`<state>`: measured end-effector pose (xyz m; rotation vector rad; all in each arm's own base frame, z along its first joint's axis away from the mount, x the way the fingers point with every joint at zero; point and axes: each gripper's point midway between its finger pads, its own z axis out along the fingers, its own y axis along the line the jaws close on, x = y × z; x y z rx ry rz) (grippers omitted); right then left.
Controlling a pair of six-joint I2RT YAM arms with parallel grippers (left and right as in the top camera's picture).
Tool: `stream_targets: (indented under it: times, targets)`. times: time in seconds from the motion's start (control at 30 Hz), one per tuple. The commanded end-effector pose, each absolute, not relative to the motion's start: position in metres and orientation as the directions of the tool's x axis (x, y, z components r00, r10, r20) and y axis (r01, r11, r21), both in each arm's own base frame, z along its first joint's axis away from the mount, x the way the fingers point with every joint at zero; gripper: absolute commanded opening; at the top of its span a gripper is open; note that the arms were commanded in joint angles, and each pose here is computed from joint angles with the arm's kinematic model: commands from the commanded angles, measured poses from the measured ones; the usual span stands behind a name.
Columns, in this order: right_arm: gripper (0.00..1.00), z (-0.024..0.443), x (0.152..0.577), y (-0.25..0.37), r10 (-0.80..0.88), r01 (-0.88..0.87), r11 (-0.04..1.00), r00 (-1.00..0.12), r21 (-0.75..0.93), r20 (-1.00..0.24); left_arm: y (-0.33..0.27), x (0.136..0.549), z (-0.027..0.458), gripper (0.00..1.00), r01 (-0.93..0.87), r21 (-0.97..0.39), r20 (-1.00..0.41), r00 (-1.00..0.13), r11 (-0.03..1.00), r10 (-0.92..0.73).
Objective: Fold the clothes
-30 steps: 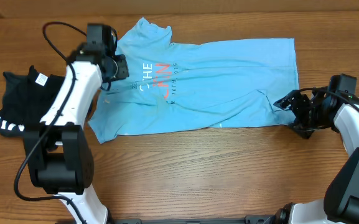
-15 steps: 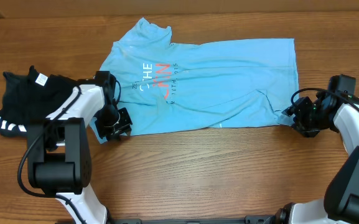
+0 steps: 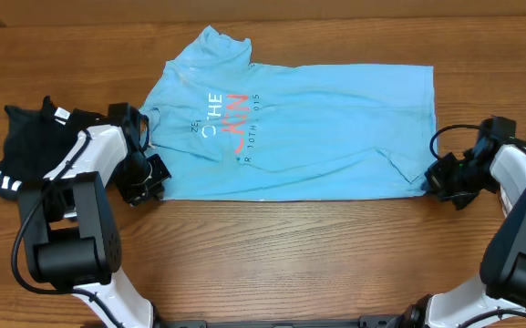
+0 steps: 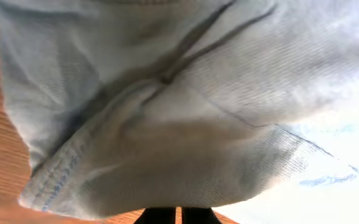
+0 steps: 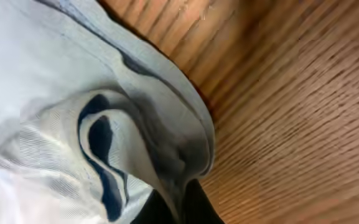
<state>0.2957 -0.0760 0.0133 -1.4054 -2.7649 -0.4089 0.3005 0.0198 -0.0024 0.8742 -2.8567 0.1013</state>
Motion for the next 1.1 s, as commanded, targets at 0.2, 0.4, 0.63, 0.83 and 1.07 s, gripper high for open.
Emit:
stream_targets:
  times: [0.2, 0.4, 0.63, 0.83, 1.07]
  targets:
    - [0.50, 0.046, 0.300, -0.091, 0.802, 0.785, 0.544, -0.590, 0.296, 0.090, 0.046, 0.286, -0.008, 0.19, -0.577, 0.023, 0.190, -0.799, 0.816, -0.571]
    - [0.05, 0.074, 0.319, -0.019, 0.566, 0.514, 0.606, -0.815, 0.607, 0.125, 0.043, 0.288, -0.007, 0.33, -0.581, 0.002, 0.196, -0.798, 0.814, -0.570]
    - [0.04, 0.038, 0.325, 0.025, 0.482, 0.445, 0.769, -0.875, 0.459, 0.040, 0.043, 0.288, -0.007, 0.34, -0.581, 0.002, 0.196, -0.798, 0.814, -0.570]
    - [0.04, 0.006, 0.325, 0.010, 0.559, 0.523, 0.787, -0.829, 0.327, -0.020, 0.043, 0.288, -0.007, 0.34, -0.581, 0.002, 0.196, -0.798, 0.814, -0.570]
    - [0.04, 0.000, 0.355, -0.010, 0.596, 0.536, 0.783, -0.792, 0.315, -0.133, 0.043, 0.287, -0.007, 0.33, -0.581, 0.002, 0.196, -0.798, 0.814, -0.570]
